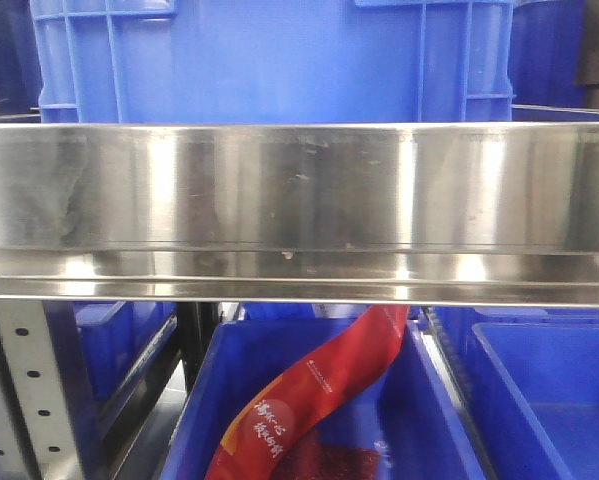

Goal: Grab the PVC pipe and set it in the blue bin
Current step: 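Lower both held white clamps down into the blue bin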

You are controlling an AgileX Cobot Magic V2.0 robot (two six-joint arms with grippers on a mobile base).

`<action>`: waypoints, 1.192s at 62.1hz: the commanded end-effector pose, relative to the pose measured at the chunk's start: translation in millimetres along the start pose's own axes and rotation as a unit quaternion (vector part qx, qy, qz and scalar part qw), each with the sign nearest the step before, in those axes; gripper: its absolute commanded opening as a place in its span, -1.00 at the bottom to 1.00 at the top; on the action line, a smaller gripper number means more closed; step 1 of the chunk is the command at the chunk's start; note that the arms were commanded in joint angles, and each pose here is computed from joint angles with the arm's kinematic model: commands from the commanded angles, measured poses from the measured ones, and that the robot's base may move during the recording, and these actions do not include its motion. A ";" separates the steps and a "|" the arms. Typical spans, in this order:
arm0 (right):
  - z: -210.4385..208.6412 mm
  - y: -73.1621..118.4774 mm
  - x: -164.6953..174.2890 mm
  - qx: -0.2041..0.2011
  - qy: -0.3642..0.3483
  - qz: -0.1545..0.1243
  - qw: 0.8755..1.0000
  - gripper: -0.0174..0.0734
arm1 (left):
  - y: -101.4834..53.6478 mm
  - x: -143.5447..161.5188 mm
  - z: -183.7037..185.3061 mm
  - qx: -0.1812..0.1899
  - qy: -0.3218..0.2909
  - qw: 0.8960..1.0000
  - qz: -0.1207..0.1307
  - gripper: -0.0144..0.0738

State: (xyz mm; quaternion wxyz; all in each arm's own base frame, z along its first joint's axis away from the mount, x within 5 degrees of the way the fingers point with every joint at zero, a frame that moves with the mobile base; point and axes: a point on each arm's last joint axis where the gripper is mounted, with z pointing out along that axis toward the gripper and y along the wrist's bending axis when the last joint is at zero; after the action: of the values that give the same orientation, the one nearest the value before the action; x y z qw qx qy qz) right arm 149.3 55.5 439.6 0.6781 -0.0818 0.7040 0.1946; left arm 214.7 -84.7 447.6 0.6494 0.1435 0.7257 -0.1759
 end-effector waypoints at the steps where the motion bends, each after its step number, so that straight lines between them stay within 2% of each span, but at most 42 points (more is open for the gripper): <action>1: 7.0 -1.7 -2.5 0.005 -0.014 -0.002 1.000 -0.98 | -3.9 -2.6 6.3 0.008 0.006 1.000 0.017 -0.92; 13: 14.8 -3.1 -0.4 0.008 -0.013 -0.001 1.000 -0.98 | -20.5 -4.0 24.6 0.031 -0.009 0.998 0.050 -0.92; 21: 14.6 -3.3 -2.6 0.010 -0.023 -0.001 1.000 -0.98 | -26.2 -4.6 34.7 0.032 -0.035 0.997 0.053 -0.92; 39: 19.1 -5.1 -5.2 0.016 -0.044 -0.001 0.999 -0.98 | -23.3 -0.3 50.5 0.017 -0.050 0.997 0.056 -0.92; 54: 41.1 -7.8 6.1 0.019 -0.018 0.001 1.000 -0.98 | -22.7 0.6 68.8 0.014 -0.048 0.997 0.057 -0.92; 64: 47.5 -2.6 1.9 0.009 -0.051 0.002 0.999 -0.98 | -22.1 -0.4 76.4 0.009 -0.052 0.996 0.069 -0.92; 74: 66.6 -3.1 6.8 0.010 -0.025 0.002 1.000 -0.98 | -21.4 5.4 84.7 0.008 -0.045 0.997 0.069 -0.92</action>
State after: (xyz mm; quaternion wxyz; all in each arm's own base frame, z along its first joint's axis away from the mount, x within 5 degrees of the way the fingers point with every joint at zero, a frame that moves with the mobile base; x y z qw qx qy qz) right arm 202.4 76.6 431.1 0.6916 -0.0714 0.6921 0.1938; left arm 278.7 -139.6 431.7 0.6786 0.1951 0.6937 -0.1418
